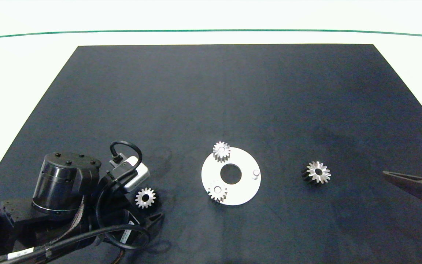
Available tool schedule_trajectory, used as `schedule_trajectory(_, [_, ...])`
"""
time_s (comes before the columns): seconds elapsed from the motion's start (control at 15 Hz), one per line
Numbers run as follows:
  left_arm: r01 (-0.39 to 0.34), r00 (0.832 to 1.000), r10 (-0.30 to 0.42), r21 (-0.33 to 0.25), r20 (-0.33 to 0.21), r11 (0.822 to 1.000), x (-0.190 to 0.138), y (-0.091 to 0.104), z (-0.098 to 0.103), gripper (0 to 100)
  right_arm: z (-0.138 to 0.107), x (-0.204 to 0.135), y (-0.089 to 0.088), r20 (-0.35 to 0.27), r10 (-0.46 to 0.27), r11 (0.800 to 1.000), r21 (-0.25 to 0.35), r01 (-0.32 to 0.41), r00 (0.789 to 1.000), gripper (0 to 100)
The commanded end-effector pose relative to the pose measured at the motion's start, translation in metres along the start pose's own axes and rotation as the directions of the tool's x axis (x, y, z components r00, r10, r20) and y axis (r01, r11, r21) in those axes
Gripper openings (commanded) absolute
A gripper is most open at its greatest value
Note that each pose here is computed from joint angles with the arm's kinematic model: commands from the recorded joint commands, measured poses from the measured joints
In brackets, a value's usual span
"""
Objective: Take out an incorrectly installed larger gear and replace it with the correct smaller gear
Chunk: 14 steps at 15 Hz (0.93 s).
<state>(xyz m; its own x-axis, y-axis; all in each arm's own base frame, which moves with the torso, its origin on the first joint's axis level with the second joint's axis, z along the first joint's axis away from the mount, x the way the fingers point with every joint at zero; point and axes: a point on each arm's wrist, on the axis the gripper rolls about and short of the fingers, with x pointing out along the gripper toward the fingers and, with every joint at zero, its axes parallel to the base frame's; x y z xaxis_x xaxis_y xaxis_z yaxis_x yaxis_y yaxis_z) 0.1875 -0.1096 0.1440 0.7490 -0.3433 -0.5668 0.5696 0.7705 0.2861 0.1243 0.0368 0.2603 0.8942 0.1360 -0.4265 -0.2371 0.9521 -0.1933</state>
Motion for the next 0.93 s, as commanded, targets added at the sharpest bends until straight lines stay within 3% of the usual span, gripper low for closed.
schedule_trajectory(0.07, [-0.001,1.000,0.001,0.002,0.001,1.000,-0.0003,-0.0001,-0.0005,75,-0.0002,-0.0003,0.0001,0.000,0.001,1.000,-0.002,-0.001,1.000,100])
schedule_trajectory(0.93, [0.000,1.000,0.000,-0.004,-0.012,1.000,0.0058,-0.0006,0.0009,50,-0.0028,-0.0008,0.0004,-0.005,0.001,1.000,-0.003,-0.001,1.000,100])
